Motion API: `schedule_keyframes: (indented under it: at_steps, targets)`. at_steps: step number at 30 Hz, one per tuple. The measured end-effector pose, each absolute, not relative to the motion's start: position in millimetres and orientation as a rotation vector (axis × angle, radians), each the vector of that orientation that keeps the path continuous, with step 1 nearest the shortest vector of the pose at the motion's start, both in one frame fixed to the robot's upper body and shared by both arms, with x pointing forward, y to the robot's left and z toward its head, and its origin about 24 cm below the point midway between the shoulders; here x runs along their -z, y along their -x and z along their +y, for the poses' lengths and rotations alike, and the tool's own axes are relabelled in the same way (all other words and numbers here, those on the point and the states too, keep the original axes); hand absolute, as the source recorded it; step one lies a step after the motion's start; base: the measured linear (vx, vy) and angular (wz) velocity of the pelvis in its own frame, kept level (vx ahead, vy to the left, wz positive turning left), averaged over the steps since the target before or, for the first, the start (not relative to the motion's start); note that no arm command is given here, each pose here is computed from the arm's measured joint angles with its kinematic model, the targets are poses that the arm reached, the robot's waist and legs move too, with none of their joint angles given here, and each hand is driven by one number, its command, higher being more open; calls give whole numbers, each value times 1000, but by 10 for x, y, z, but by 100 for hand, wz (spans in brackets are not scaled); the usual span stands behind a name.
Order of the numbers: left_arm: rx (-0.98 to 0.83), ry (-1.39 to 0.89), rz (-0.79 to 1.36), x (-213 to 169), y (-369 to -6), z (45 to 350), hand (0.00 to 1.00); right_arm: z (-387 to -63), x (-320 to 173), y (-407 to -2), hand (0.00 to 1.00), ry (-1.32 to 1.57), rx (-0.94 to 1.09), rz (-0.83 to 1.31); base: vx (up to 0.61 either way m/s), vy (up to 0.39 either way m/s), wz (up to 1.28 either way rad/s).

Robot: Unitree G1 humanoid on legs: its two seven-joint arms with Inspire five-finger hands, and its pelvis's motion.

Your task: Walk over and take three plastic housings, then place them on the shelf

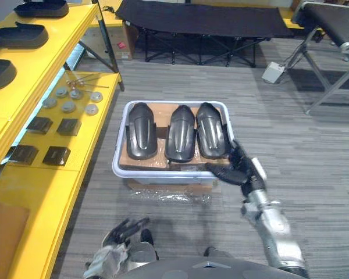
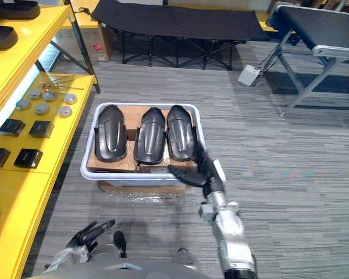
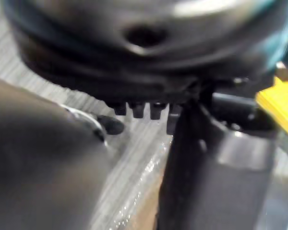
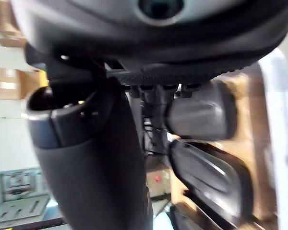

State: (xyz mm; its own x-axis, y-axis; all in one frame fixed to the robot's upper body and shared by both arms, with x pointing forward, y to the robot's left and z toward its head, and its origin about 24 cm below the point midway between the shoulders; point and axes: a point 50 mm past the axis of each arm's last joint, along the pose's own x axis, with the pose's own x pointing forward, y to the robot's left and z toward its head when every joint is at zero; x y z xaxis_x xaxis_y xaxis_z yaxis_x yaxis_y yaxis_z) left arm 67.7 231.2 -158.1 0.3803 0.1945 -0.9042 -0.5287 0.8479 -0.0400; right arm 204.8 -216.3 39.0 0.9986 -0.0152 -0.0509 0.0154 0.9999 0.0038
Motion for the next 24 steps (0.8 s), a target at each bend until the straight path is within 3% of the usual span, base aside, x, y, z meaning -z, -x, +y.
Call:
schedule_keyframes:
  at_steps: [2, 4, 10, 14, 18, 24]
  targets:
    - [-524, 336, 1168, 1622, -386, 2369, 100, -2379, -629, -2088, 100, 25, 53, -10, -5, -12, -17]
    - [-557, 364, 1166, 1627, -326, 2371, 100, -2553, -741, -2117, 100, 36, 108, -7, -49, -3, -13]
    - [-539, 364, 1129, 1620, -357, 2347, 100, -2540, -523, -2343, 100, -45, 73, 168, -141, 12, -2]
    - [-466, 307, 937, 1464, -820, 2432, 100, -2526, -673, -2908, 100, -80, 166, 124, -256, 1, 34]
    - [-409, 269, 713, 1180, -1497, 2524, 100, -2672, -1395, -3472, 100, -60, 352, -86, -181, 2, 20]
    - [-344, 251, 633, 1055, -1801, 2410, 100, -2774, -1891, -3784, 100, 10, 508, -160, -9, 26, 19]
